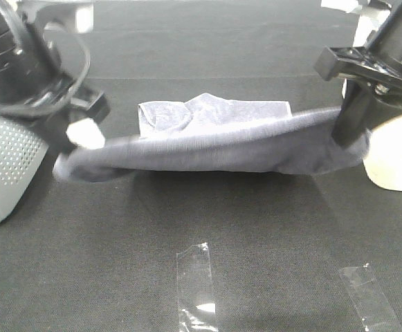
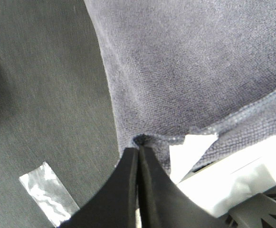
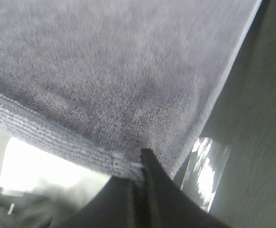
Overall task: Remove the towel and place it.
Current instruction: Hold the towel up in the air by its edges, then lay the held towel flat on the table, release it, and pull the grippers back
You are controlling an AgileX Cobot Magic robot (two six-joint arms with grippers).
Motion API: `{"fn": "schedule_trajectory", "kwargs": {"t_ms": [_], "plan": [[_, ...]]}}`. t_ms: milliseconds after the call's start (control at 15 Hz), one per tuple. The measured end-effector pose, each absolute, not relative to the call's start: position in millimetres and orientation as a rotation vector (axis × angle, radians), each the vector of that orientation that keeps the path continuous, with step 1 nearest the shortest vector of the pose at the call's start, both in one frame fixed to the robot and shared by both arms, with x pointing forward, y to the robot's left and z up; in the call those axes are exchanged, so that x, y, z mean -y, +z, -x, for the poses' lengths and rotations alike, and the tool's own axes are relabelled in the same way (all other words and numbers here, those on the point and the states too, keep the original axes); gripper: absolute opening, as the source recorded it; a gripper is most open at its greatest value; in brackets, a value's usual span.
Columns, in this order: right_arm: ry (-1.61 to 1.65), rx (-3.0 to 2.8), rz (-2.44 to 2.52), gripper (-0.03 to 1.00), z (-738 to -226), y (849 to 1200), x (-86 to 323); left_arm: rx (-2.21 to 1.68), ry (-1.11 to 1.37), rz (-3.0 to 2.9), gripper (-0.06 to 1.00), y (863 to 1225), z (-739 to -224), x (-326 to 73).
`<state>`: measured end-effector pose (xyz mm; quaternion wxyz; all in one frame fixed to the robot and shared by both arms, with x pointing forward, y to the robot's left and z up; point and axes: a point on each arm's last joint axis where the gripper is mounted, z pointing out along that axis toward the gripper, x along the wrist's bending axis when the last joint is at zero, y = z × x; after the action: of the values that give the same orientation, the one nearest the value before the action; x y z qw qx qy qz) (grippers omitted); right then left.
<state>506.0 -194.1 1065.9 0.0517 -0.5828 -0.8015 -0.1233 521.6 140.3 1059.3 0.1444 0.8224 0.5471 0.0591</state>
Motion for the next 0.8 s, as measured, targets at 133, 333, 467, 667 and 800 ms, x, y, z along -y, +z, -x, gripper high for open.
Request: {"fn": "schedule_trajectory", "kwargs": {"t_ms": [133,333,467,667,800], "plan": [[-0.566,2.526,1.851,0.00,-522,1068,194,-1.454,0.417,-2.273,0.00,1065,-541,-142],[-0.850,2.699,1.929,0.00,-569,1065,189,-1.285,0.745,-1.932,0.00,1073,-595,-160],[-0.905,2.776,1.931,0.00,-608,1058,180,-1.204,0.826,-1.812,0.00,1055,-630,-168],[-1.040,2.919,1.953,0.00,-674,1069,169,-1.092,0.931,-1.673,0.00,1049,-687,-173],[-1.237,3.025,1.968,0.00,-698,1110,168,-0.998,1.021,-1.527,0.00,1085,-719,-171]]}}
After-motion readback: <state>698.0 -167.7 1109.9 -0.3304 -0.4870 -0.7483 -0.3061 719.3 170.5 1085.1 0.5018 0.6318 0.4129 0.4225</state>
